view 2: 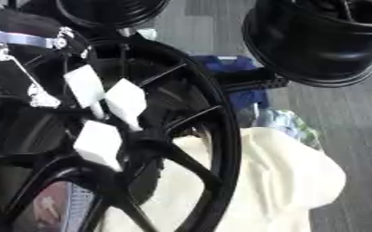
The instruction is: Pull the pin out of the wheel hub.
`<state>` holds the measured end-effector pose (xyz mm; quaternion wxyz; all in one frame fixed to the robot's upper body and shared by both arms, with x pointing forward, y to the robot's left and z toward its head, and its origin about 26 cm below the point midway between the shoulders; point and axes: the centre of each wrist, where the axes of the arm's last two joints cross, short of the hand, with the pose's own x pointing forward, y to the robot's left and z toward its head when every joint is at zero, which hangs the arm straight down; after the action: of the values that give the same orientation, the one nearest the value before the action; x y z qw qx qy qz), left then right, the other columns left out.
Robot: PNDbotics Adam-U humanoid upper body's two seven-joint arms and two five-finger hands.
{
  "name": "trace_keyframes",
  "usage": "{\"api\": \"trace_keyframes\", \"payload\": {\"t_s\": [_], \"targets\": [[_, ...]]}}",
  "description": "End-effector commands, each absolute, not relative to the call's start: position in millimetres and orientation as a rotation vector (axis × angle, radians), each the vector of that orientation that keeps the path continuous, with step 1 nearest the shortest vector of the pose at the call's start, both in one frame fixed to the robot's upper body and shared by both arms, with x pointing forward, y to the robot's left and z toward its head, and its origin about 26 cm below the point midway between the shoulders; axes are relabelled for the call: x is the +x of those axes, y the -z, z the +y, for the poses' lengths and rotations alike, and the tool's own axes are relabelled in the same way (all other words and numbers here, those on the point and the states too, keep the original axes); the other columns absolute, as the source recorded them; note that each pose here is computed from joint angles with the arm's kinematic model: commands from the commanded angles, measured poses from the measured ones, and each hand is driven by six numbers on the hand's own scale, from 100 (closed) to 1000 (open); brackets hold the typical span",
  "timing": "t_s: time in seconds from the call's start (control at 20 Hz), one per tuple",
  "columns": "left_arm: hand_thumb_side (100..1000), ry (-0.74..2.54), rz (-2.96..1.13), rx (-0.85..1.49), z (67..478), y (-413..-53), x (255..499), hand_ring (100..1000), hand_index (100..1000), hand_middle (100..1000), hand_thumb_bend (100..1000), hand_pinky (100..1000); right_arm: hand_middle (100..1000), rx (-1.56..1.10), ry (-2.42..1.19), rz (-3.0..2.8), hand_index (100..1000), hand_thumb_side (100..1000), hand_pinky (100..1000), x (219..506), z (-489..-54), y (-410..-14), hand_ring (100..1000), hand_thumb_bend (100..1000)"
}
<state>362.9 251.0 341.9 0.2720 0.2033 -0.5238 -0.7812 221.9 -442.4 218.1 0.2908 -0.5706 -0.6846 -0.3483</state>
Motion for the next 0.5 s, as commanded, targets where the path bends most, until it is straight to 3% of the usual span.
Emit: {"api": "trace_keyframes", "payload": {"t_s": [0.05,0.3,0.5], "targets": [[200,2.112,-1.422,0.574,251.5,-350.6,360.9,751,762,671,296,856,640,-1.558,0.967,-1.806,800,287,418,218.7,-443.8,-225.5,604,390],[183,2.113,-1.429,0.566,250.4,-350.1,362.3,712,707,601,267,836,640,-1.554,0.971,-1.805,800,287,417,218.4,-444.0,-224.9,603,392],[174,2.102,-1.447,0.551,249.8,-351.9,362.2,705,711,603,269,827,639,-1.552,0.974,-1.801,800,286,416,218.0,-444.2,-224.1,603,402]]}}
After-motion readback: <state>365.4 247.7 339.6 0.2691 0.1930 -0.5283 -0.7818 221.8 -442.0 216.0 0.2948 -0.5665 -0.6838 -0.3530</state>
